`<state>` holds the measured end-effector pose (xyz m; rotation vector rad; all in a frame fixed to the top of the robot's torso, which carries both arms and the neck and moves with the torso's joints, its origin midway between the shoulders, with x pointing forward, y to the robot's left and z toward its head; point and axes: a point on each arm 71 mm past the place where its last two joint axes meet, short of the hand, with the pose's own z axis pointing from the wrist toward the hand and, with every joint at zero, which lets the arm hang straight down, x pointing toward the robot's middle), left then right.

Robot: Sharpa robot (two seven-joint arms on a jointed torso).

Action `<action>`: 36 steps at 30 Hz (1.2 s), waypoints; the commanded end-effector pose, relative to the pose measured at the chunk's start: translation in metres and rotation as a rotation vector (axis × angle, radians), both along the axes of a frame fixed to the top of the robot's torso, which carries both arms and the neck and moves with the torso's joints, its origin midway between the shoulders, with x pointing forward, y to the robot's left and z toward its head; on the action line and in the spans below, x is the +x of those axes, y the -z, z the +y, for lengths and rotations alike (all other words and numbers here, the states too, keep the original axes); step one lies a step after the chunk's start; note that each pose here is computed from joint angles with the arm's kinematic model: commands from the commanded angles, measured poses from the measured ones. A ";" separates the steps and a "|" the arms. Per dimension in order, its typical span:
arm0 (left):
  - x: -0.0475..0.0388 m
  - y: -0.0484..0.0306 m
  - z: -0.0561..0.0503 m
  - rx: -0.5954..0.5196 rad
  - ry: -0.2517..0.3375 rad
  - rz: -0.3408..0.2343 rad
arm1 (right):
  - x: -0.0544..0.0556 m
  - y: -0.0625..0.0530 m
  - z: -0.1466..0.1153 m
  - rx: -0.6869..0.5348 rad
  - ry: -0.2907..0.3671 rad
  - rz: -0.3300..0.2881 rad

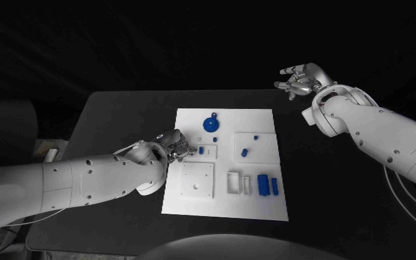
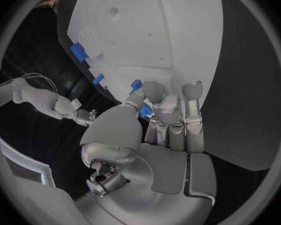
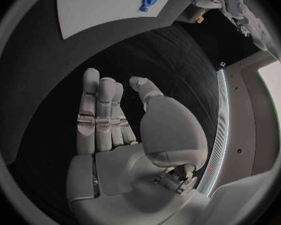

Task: Assemble the parts on the task board

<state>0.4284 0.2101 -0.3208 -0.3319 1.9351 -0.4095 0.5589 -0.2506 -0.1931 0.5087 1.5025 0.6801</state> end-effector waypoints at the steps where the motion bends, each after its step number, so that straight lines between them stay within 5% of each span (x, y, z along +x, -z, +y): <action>1: -0.0014 0.0044 0.000 0.023 0.016 0.034 | 0.000 0.001 0.001 -0.003 -0.007 0.005; 10: 0.0006 0.0049 0.001 0.026 0.009 0.028 | 0.000 0.001 0.001 -0.002 -0.007 0.006; 25: -0.0024 -0.0051 0.001 -0.024 0.027 -0.075 | -0.001 0.002 -0.001 -0.003 -0.005 0.006; 36: 0.0010 -0.0017 0.002 -0.021 0.020 -0.054 | -0.001 0.003 -0.001 -0.003 -0.006 0.009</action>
